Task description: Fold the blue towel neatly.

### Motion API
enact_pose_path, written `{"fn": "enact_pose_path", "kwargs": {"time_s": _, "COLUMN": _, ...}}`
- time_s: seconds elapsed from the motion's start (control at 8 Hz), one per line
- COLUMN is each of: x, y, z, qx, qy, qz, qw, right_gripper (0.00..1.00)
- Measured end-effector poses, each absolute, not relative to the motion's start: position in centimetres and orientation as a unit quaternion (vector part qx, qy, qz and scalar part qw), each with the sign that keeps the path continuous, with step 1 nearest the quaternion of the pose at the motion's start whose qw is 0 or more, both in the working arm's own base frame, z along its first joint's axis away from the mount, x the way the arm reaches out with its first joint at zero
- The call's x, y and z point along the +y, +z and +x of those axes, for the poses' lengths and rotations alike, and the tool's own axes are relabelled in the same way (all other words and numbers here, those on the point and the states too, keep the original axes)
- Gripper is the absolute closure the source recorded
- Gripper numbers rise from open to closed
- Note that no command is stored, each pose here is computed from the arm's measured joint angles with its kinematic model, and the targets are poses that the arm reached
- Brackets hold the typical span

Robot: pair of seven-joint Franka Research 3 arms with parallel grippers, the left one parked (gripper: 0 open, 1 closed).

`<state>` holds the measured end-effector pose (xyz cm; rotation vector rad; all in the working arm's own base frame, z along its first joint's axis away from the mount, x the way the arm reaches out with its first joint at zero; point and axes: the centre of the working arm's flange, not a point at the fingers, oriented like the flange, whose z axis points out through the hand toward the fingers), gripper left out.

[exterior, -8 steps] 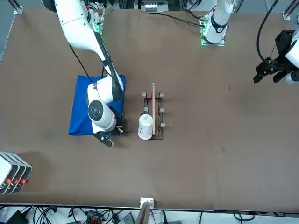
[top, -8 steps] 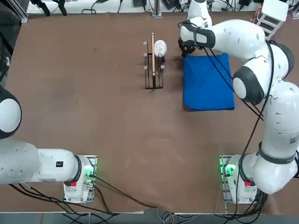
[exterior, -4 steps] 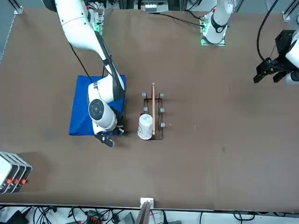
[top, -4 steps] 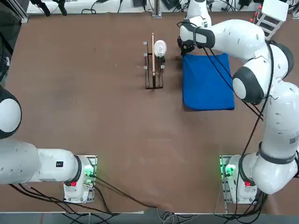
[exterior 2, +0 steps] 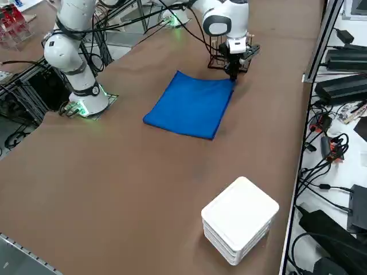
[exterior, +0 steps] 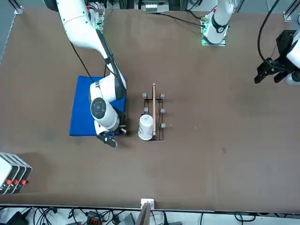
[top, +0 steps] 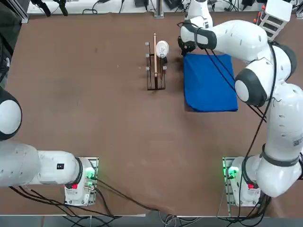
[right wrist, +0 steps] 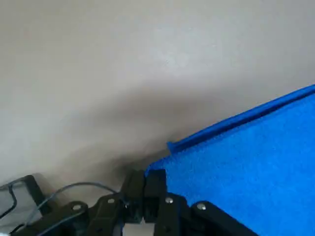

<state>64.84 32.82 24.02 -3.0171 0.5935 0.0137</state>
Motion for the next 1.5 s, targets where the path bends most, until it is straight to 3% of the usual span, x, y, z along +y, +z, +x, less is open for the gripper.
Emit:
{"fn": "enact_pose_path", "kwargs": {"time_s": 0.75, "x": 33.5, "y": 24.0, "z": 64.9, "qx": 0.182, "qy": -0.009, "qz": -0.982, "qw": 0.041, "right_gripper": 0.95}}
{"fn": "enact_pose_path", "kwargs": {"time_s": 1.0, "x": 33.6, "y": 24.0, "z": 64.9, "qx": 0.182, "qy": -0.011, "qz": -0.982, "qw": 0.041, "right_gripper": 0.65}}
{"fn": "enact_pose_path", "kwargs": {"time_s": 1.38, "x": 33.7, "y": 25.1, "z": 64.9, "qx": 0.174, "qy": 0.0, "qz": -0.984, "qw": 0.028, "right_gripper": 0.1}}
{"fn": "enact_pose_path", "kwargs": {"time_s": 1.5, "x": 33.5, "y": 26.7, "z": 65.0, "qx": 0.159, "qy": 0.006, "qz": -0.987, "qw": 0.005, "right_gripper": 0.0}}
